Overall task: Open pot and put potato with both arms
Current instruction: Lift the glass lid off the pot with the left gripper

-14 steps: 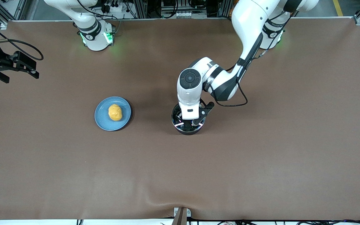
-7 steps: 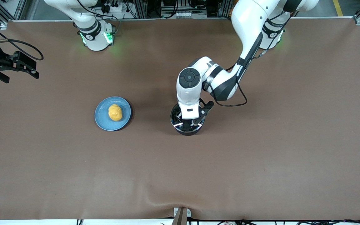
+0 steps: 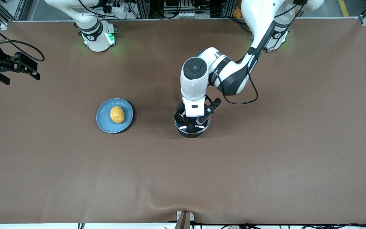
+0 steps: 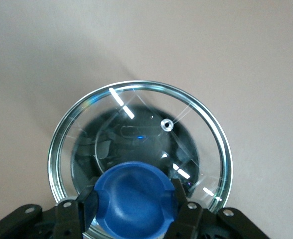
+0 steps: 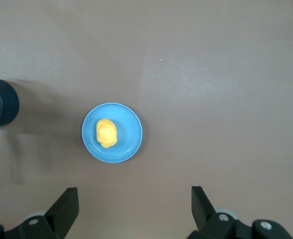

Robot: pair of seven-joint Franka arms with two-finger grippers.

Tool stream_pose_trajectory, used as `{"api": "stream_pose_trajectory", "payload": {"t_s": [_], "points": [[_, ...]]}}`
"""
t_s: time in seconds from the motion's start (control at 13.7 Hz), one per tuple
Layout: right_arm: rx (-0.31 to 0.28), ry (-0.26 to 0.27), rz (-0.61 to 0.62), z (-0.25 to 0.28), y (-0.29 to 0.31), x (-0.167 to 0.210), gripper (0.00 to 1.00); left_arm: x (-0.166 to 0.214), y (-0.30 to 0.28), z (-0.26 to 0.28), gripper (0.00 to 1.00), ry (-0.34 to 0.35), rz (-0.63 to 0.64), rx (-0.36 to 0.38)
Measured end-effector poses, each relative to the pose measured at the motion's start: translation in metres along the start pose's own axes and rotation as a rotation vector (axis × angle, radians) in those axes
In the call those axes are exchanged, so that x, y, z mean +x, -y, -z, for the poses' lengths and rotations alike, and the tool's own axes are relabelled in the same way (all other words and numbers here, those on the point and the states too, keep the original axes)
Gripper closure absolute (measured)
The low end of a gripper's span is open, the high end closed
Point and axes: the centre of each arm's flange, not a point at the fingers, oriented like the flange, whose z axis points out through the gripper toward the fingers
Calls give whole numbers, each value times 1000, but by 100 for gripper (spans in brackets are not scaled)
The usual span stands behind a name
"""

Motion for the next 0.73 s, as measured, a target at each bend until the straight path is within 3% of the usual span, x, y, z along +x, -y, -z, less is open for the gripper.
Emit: {"api": "stream_pose_trajectory", "payload": {"t_s": [0.15,0.29,0.73], "points": [[4,30,-1,-17,-2,9,0,41,6,19,39,-20,-45,3],[12,91,-3,-54,-6,28,0,89,18,25,39,-21,-95,36],[30,189,2,-104,0,45,0,196,61,-13,39,11,-197,119]]}}
